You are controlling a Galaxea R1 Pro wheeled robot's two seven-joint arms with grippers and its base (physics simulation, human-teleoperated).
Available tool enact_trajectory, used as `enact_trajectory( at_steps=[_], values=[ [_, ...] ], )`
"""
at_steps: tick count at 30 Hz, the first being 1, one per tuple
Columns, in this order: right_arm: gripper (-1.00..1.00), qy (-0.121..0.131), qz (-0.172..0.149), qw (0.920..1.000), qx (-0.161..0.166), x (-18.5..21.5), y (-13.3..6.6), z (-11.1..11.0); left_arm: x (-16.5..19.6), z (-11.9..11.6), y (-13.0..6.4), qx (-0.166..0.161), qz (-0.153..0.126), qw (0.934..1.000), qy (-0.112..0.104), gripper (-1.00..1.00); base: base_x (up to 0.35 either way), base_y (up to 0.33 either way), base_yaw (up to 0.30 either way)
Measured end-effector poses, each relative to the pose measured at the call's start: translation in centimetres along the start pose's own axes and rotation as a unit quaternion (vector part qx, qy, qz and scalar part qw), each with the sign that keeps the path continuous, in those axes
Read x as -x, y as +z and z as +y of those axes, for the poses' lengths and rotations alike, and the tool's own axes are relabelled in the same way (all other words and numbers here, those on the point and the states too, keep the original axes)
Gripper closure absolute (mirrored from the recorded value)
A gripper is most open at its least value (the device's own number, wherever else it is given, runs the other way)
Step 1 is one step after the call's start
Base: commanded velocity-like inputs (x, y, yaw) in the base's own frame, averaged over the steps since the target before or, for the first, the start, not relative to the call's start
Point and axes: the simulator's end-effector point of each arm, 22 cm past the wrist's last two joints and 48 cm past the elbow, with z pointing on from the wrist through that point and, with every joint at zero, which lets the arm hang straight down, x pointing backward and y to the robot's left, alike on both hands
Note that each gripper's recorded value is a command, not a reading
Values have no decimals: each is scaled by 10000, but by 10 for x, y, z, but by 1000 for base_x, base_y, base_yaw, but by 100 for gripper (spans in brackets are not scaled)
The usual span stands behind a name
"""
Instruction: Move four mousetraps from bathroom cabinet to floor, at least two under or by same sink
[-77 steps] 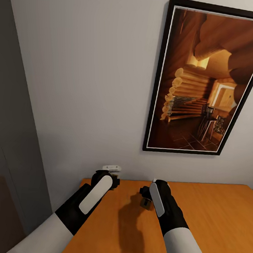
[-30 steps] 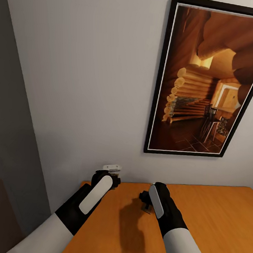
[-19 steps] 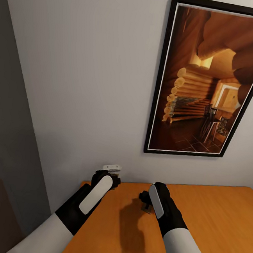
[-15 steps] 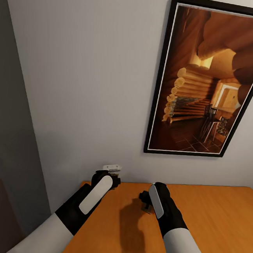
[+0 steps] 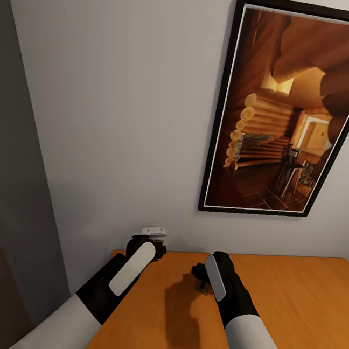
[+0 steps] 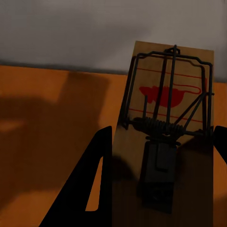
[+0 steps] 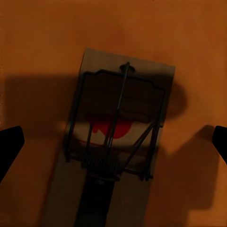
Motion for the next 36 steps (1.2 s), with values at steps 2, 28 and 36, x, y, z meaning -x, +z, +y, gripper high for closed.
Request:
enact_trajectory(
  at_steps=[2,28,36],
  values=[
    [-100,-4,1,10000,4,0,0,0,0,0,0,2,-2,10000,1,100,0,0,0],
    [-100,-12,-45,10000,-16,2,3,-1,-3,1,5,-1,-1,10000,-8,100,0,0,0],
    [-100,-7,-64,10000,-6,2,3,-1,-3,1,6,2,-5,10000,-6,100,0,0,0]
  ],
)
